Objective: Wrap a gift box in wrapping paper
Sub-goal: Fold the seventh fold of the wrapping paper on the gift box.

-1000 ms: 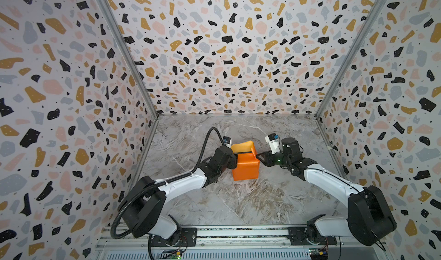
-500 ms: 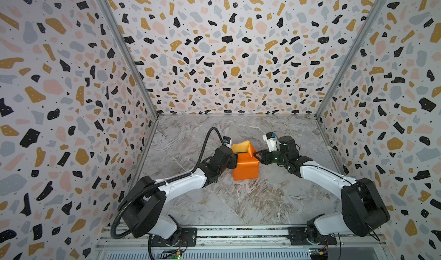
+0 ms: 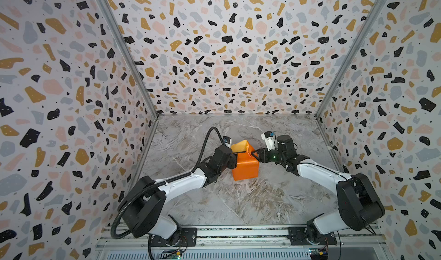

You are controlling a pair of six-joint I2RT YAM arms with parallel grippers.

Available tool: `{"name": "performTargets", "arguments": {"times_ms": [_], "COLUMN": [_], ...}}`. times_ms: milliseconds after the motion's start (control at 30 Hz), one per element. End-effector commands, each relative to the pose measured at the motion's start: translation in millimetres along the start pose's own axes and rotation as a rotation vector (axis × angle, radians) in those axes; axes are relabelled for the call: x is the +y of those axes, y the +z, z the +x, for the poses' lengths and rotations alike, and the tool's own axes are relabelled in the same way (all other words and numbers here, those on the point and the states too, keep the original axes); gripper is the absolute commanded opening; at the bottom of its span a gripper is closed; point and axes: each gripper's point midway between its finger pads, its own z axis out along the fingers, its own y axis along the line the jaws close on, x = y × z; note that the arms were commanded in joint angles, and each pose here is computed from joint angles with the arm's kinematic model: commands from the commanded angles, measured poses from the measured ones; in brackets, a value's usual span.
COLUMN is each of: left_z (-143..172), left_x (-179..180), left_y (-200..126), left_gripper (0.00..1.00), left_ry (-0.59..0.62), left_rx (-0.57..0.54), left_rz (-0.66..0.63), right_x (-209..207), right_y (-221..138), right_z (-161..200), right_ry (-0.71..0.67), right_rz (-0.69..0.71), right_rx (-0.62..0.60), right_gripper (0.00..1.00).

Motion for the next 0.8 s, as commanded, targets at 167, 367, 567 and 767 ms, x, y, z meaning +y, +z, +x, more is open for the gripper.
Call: {"name": "performTargets", "arguments": {"times_ms": [167, 367, 567, 767], "left_z": [4, 6, 5, 3], "left_x": [4, 4, 4, 3], "left_y": [1, 1, 0, 1], "left_gripper": [0.67, 0.67, 0.67, 0.67], "left_ry": [0.015, 0.017, 0.019, 0.021], "left_rx": [0.004, 0.007, 0.004, 0.001], "left_rz": [-0.006, -0.005, -0.005, -0.002], "right_x": [4, 2, -6, -11], "right_y": [9, 13, 19, 24], "right_z": [-13, -18, -14, -9], "right_ry": [-0.008, 0.008, 0.029, 0.067], "right_rz": [-0.012, -0.008, 0.013, 0.02], "right_rx": [-0.012, -0.02, -0.015, -0.019], "right_gripper": [0.61, 0.64, 0.65, 0.65]}}
